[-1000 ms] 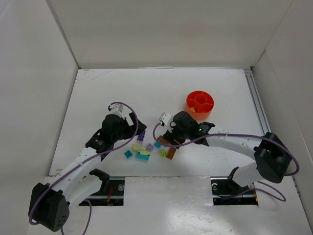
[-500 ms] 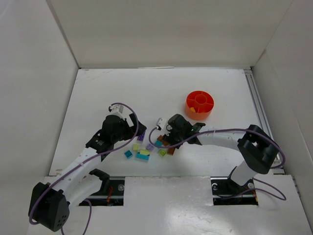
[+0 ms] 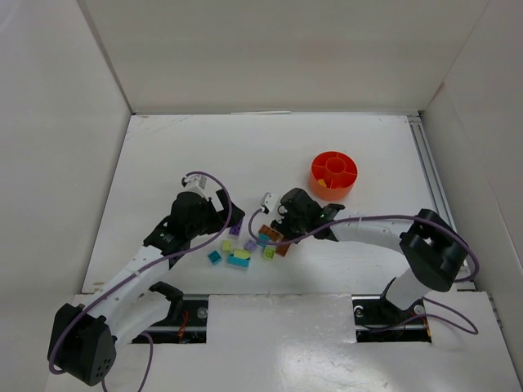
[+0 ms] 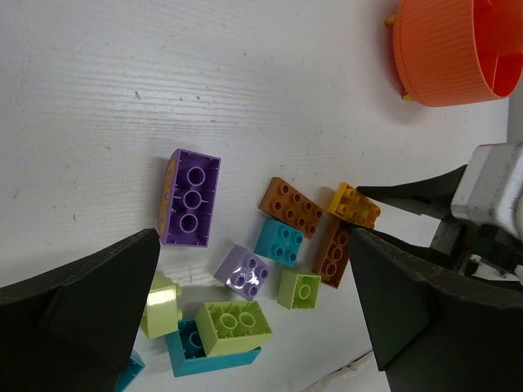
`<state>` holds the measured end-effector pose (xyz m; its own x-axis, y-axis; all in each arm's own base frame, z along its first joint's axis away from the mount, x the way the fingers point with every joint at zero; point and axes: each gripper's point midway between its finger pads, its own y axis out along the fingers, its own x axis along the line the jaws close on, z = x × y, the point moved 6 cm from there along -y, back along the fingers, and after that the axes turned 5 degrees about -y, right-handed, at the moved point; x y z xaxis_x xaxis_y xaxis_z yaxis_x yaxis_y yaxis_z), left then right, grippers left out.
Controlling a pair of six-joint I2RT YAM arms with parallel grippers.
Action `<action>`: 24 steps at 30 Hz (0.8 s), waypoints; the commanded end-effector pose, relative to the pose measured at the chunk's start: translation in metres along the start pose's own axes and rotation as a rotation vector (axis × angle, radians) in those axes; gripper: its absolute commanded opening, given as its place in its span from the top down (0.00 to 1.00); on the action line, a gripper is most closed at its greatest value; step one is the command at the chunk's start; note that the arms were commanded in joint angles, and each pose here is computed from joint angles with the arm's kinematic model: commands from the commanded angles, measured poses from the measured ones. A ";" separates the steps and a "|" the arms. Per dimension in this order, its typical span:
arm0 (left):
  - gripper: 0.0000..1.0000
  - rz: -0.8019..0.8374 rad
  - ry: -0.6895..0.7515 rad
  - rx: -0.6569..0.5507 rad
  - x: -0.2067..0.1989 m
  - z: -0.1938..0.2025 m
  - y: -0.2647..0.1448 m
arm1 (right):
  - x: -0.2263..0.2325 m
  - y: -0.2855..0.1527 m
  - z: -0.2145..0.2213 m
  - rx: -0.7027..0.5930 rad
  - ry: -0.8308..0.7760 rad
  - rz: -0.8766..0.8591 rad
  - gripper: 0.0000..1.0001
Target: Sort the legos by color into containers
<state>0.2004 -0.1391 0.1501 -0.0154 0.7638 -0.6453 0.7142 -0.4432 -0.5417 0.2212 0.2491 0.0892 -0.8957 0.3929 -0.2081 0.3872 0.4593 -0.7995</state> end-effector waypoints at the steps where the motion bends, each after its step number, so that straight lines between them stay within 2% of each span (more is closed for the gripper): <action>1: 0.00 0.033 0.020 -0.022 -0.007 -0.005 0.000 | -0.015 -0.022 -0.029 -0.122 0.027 0.059 0.85; 7: 0.00 0.033 0.020 -0.022 -0.007 -0.005 0.000 | -0.050 -0.045 -0.036 -0.223 0.116 0.159 0.85; 11: 0.00 0.039 0.021 -0.028 -0.009 -0.007 -0.001 | -0.067 -0.051 -0.042 -0.276 0.105 0.168 0.85; 18: 0.00 0.039 0.021 -0.028 -0.011 -0.009 0.000 | -0.059 -0.010 -0.021 -0.152 0.145 0.115 0.85; 24: 0.00 0.039 0.030 -0.028 -0.012 -0.011 0.000 | -0.064 0.003 -0.012 -0.090 0.184 0.162 0.84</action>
<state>0.2009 -0.1392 0.1466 -0.0209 0.7705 -0.6371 0.7065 -0.4395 -0.5547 0.2678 0.2230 0.0859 -0.8056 0.5593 -0.1953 0.4785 0.4199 -0.7711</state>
